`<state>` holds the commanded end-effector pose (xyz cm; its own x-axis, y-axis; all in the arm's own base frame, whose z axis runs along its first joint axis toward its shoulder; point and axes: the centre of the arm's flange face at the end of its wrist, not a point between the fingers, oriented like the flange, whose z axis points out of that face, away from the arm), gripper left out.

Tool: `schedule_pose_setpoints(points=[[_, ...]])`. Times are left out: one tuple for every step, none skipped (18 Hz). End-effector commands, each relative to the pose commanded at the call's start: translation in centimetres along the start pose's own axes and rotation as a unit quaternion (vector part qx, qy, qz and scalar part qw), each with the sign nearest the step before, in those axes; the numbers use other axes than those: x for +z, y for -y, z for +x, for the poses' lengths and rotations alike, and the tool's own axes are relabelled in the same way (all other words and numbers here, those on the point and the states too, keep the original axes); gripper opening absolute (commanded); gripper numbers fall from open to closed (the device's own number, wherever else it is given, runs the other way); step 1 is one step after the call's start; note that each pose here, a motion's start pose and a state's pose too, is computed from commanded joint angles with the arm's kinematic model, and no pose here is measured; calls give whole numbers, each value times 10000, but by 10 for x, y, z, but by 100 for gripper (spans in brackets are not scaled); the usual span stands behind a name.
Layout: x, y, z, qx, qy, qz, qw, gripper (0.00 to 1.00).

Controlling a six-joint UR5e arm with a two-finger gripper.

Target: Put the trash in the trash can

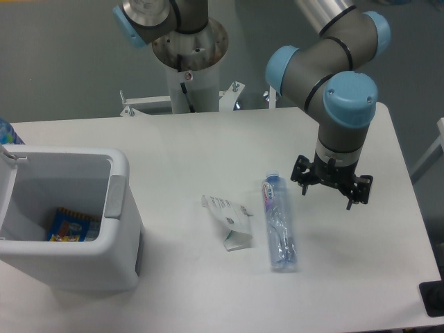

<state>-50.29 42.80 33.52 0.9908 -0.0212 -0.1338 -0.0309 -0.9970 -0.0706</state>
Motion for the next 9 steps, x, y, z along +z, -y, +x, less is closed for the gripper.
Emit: schedule_pose_setpoints(points=[[0,0,0,0,0,0,10000,100],[0,0,0,8,0,0,10000,100],[0,0,0,0,0,0,10000,100],[-1,0,0,0,7,4,10000,100],[-1,0,0,0,14,7,10000,100],[0,0,0,-8,0,0,10000,100],[0,0,0,-8,0,0,10000,100],[0,0,0,-8,-10,3,10000,100],[0,1,1,-15,-11,4,10000,100]])
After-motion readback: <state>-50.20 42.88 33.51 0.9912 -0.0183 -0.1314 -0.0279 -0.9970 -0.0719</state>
